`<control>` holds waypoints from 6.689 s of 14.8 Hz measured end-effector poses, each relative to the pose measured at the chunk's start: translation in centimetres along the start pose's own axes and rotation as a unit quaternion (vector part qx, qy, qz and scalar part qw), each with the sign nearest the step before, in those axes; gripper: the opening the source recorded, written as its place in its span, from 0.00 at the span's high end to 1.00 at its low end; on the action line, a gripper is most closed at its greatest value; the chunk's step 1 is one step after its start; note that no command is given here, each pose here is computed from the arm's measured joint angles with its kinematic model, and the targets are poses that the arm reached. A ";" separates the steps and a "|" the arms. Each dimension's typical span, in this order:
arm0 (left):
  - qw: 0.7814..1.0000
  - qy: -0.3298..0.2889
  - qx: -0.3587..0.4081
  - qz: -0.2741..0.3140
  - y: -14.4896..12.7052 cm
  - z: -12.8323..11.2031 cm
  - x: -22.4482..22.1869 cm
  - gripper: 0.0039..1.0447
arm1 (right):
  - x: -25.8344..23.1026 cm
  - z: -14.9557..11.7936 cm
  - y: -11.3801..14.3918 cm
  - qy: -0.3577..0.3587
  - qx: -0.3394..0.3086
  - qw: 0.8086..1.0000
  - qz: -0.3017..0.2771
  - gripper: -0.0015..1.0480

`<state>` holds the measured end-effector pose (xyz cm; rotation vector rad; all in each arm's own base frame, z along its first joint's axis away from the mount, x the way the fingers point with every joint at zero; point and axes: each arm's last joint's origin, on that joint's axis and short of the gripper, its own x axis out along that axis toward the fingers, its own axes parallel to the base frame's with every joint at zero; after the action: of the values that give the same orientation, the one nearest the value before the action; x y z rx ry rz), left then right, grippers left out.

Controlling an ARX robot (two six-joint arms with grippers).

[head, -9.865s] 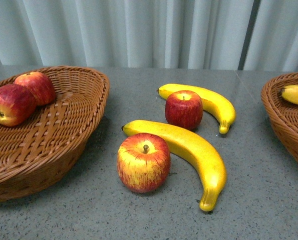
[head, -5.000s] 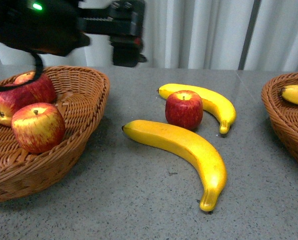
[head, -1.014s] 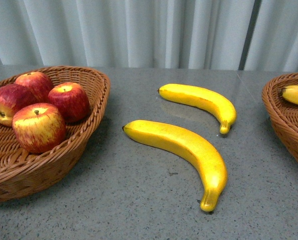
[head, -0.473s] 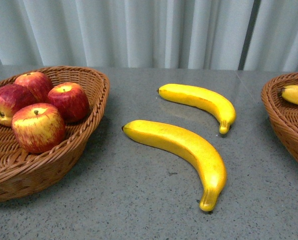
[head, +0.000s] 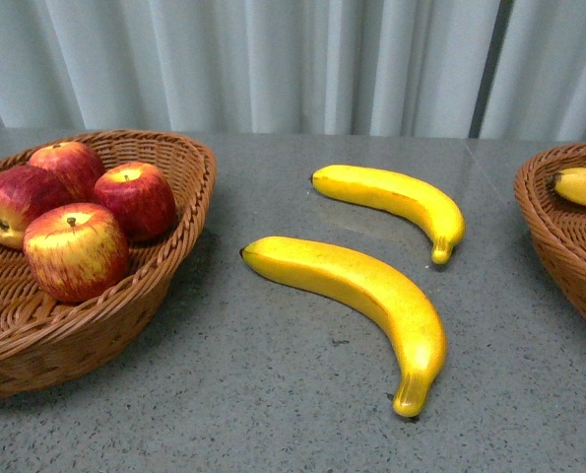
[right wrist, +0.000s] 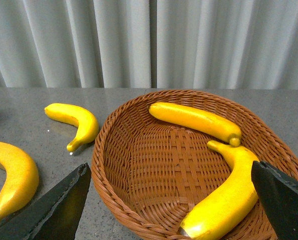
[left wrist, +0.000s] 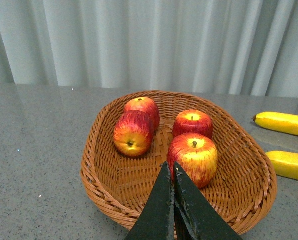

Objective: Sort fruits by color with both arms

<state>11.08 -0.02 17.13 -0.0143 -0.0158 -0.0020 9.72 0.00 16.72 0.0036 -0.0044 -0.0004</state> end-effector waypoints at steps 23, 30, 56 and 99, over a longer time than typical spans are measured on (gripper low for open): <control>1.000 0.008 0.002 0.000 0.0 -0.4 -1.3 0.06 | 15.9 8.1 15.5 0.099 -0.023 0.951 0.293 0.06; 1.000 0.008 0.002 0.000 0.0 -0.4 -1.3 0.06 | 20.7 3.1 21.2 0.285 -0.158 0.895 0.303 0.06; 1.000 0.008 0.002 0.000 0.0 -0.4 -1.3 0.06 | 24.4 7.5 1.4 0.240 -0.237 0.935 0.110 0.68; 1.000 0.008 0.002 0.000 0.0 -0.4 -1.3 0.06 | 32.0 14.4 8.3 0.151 -0.063 0.954 0.252 0.67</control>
<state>9.75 -0.02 16.74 -0.0109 -0.0006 -0.0019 41.70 8.27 31.26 -0.1246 0.3025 0.5124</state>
